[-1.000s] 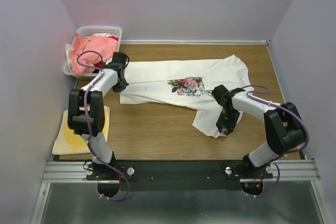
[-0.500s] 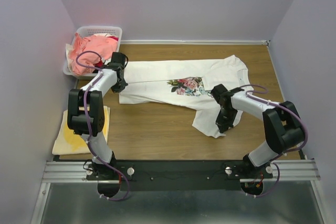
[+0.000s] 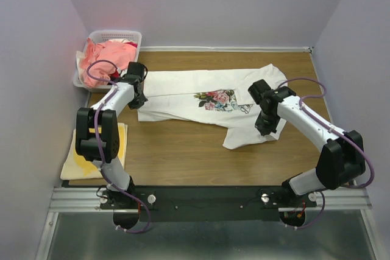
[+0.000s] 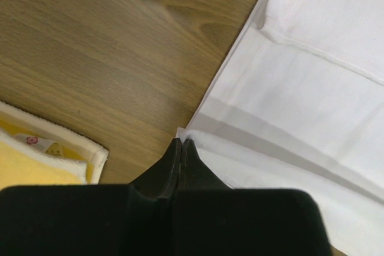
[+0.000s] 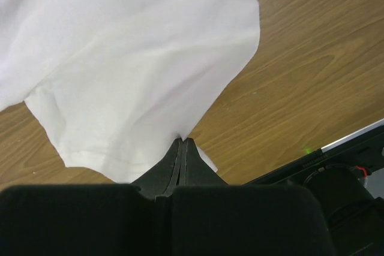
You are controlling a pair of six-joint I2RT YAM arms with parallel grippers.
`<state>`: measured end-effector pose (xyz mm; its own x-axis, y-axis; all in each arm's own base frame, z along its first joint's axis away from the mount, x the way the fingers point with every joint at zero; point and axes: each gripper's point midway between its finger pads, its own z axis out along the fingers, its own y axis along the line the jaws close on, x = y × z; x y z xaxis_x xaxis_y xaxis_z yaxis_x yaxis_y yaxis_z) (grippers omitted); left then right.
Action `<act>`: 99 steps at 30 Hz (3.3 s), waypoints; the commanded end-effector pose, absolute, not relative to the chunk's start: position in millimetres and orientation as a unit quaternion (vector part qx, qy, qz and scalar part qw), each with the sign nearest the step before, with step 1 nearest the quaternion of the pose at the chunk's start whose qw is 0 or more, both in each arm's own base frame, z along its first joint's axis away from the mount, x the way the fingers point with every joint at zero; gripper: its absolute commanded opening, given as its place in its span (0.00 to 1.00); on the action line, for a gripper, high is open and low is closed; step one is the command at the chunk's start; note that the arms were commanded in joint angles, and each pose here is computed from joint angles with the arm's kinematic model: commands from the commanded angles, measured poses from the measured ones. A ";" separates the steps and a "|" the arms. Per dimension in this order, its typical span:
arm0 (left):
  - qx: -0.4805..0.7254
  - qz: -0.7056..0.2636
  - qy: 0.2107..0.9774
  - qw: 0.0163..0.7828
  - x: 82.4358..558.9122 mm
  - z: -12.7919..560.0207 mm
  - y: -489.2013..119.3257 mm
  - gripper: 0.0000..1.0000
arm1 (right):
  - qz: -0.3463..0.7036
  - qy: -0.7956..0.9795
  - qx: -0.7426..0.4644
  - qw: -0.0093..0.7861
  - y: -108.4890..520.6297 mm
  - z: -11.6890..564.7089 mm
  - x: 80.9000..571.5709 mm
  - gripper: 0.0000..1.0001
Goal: Fold and stack the t-shirts
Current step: Fold the tshirt
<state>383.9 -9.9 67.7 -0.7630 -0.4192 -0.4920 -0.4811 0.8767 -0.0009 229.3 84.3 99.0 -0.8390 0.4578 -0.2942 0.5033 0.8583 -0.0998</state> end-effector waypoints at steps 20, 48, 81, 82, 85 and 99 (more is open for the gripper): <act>-0.141 0.049 0.965 0.215 303.2 82.9 -76.3 0.00 | -0.180 0.915 0.260 0.249 47.6 150.9 282.4 0.01; -0.276 0.099 0.915 0.278 303.8 126.8 -33.3 0.00 | -0.217 0.863 0.326 0.320 -28.7 198.6 317.4 0.01; -0.292 0.142 0.902 0.285 432.3 87.8 -6.1 0.00 | -0.165 0.876 0.329 0.312 -32.6 128.2 454.3 0.01; -0.294 0.141 0.900 0.290 437.8 90.6 -6.1 0.00 | -0.162 0.875 0.330 0.315 -32.3 129.2 458.3 0.01; -0.294 0.144 0.900 0.288 446.8 88.3 -3.2 0.00 | -0.158 0.878 0.330 0.309 -33.2 122.2 466.3 0.01; -0.282 0.147 0.903 0.290 492.3 74.2 3.8 0.18 | -0.138 0.896 0.301 0.294 -22.2 95.8 502.3 0.01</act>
<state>468.9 -14.3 69.7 -0.6988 -0.4362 -0.5669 -0.5723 0.8164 0.0774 484.7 -25.0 106.4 -0.6268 0.4690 -0.6222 0.6471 0.7582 -0.0804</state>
